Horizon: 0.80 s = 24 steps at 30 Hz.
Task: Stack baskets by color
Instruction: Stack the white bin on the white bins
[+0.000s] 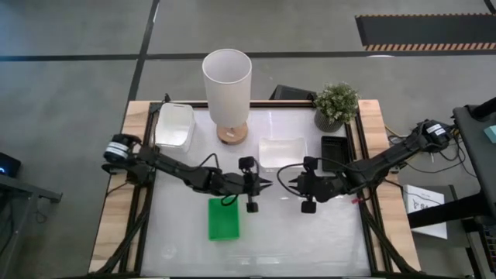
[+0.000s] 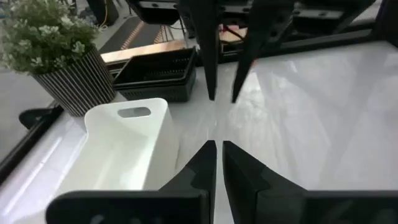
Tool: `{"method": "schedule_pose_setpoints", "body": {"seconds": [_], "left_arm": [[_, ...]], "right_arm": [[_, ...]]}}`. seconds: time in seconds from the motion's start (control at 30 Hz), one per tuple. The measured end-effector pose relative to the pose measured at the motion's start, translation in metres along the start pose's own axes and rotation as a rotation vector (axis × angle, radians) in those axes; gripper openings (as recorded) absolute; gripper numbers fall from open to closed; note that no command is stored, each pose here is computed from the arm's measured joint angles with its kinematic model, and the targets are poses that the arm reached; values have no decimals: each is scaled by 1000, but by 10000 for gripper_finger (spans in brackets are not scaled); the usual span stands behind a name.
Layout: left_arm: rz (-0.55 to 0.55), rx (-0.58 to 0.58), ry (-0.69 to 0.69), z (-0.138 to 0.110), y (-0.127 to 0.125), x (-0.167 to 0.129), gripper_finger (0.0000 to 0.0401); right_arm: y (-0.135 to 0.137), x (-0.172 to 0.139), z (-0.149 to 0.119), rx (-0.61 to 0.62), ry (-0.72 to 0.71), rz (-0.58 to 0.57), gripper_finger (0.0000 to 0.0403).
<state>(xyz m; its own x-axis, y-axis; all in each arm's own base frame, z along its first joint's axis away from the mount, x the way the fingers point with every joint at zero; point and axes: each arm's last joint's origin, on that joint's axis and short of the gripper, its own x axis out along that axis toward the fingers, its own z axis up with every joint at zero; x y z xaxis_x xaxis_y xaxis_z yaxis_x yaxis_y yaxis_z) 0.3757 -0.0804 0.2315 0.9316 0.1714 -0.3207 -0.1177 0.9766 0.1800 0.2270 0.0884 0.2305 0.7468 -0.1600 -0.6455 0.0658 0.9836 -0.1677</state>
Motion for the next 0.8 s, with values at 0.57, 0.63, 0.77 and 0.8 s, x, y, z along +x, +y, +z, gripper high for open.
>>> {"method": "schedule_pose_setpoints", "body": {"seconds": [0.57, 0.63, 0.77, 0.8], "left_arm": [[9, -7, 16, -15, 13, 31, 159], [12, -9, 15, -18, 13, 34, 166], [16, -9, 18, -20, 14, 36, 169], [16, -9, 20, -20, 14, 36, 169]], "right_arm": [[4, 2, -12, 40, 43, 11, 205], [4, 2, -13, 52, 58, 6, 206], [1, 1, -21, 80, 130, -19, 206], [1, 1, -23, 92, 152, -28, 206]]}}
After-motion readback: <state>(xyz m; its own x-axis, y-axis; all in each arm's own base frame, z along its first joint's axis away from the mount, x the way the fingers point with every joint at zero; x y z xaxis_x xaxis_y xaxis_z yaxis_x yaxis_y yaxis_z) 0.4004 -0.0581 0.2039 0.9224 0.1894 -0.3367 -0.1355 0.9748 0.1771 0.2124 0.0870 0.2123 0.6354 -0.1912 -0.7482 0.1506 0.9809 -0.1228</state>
